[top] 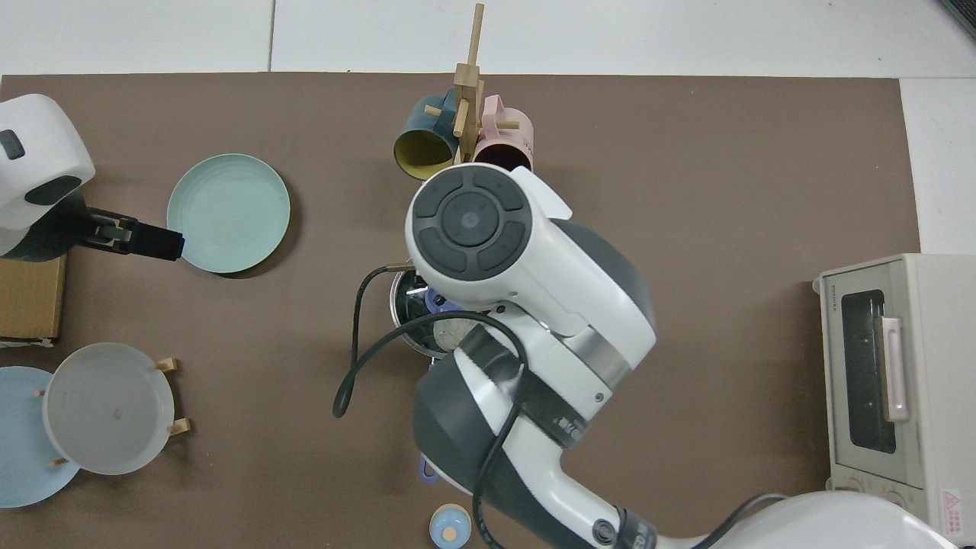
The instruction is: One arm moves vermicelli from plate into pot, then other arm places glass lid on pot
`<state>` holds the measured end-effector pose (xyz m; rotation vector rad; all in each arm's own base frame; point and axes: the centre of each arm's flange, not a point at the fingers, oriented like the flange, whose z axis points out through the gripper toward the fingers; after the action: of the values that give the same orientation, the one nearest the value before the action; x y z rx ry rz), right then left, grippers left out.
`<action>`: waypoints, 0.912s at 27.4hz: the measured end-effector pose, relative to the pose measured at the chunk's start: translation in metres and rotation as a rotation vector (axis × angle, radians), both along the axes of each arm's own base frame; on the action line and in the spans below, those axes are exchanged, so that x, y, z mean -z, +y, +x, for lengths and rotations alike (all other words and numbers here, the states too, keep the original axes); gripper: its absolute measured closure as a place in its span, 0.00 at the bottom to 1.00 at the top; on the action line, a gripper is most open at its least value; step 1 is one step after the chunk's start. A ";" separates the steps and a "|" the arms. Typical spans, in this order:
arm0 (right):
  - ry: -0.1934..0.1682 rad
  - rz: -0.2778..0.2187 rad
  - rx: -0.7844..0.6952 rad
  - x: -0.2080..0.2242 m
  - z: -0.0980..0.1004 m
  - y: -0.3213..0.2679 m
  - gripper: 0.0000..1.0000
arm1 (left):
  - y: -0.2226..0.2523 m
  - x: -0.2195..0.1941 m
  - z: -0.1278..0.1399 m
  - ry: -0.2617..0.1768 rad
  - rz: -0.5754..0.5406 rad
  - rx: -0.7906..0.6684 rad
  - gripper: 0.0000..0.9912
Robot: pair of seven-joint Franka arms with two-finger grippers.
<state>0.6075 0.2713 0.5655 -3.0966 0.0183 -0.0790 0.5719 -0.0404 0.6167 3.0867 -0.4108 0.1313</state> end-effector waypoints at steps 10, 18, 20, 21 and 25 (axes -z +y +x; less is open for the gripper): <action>-0.060 -0.053 0.002 -0.042 0.017 -0.124 0.00 | 0.002 0.004 -0.001 0.013 0.008 -0.002 0.00; 0.001 -0.084 -0.048 -0.051 0.011 -0.214 0.00 | -0.002 0.031 -0.005 0.070 0.041 0.029 0.00; 0.004 -0.090 -0.041 -0.054 0.009 -0.230 0.00 | -0.003 0.035 -0.005 0.079 0.042 0.031 0.00; 0.004 -0.091 -0.035 -0.057 0.007 -0.237 0.00 | -0.003 0.036 -0.005 0.081 0.042 0.032 0.00; 0.001 -0.091 -0.013 -0.066 -0.006 -0.253 0.00 | -0.003 0.036 -0.006 0.080 0.042 0.033 0.00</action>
<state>0.6010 0.0186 0.6320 -3.1868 -0.0062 -0.0793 0.5662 -0.0433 0.5810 3.1118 -0.4674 -0.0023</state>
